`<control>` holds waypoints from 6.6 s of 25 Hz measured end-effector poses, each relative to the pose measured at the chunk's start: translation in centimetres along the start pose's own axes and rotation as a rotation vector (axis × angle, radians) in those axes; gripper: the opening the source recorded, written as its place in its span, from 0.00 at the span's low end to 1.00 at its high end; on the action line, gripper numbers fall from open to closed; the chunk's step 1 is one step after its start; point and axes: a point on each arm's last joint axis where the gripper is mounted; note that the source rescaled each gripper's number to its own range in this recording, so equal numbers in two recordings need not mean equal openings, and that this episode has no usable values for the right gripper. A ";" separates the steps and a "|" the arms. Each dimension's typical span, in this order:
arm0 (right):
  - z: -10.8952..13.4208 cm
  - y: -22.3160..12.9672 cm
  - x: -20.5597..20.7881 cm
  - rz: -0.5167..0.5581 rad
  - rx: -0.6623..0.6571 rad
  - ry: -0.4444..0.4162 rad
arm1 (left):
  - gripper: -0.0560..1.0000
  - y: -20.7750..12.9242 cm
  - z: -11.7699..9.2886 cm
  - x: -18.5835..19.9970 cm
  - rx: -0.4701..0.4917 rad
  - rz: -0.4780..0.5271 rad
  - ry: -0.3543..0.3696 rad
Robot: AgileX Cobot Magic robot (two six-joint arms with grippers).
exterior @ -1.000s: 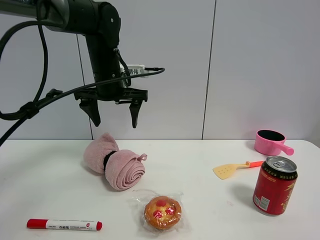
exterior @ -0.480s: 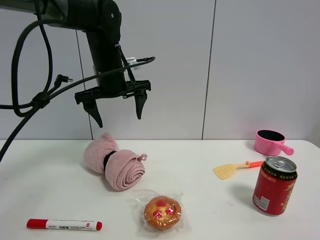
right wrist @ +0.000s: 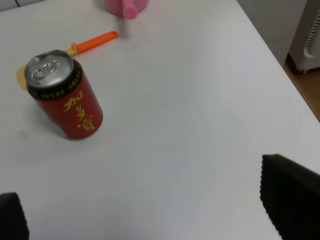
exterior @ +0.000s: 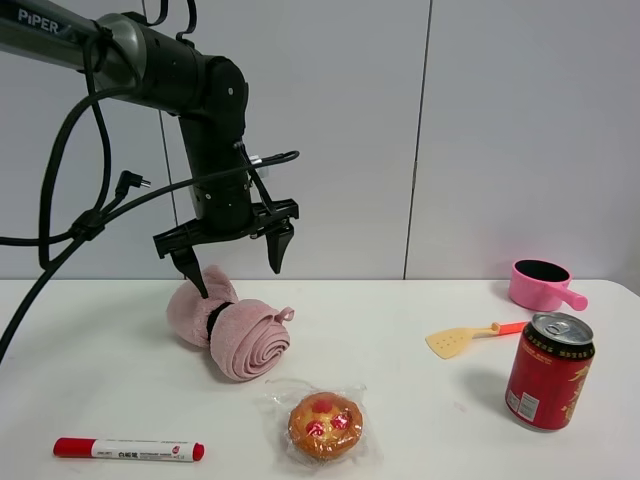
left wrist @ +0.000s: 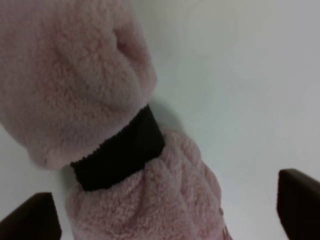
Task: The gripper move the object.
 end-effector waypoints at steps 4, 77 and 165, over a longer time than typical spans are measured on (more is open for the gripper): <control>0.0 0.0 0.0 0.000 -0.001 0.000 | 0.99 0.0 0.4 -1.7 0.010 0.009 0.039; 0.0 0.0 0.0 0.000 -0.001 0.000 | 0.05 -7.9 -14.0 3.5 -2.115 -0.925 -0.499; 0.0 0.0 0.0 0.000 -0.001 0.001 | 0.69 9.5 17.0 27.6 -0.646 -0.423 0.061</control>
Point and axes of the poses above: a point on each arm's last joint axis where the gripper is mounted, x pointing back along that axis away from the gripper, z along the wrist's bending axis when the last joint is at zero, y = z × x, and after that the axes turned 11 degrees about x, right-handed
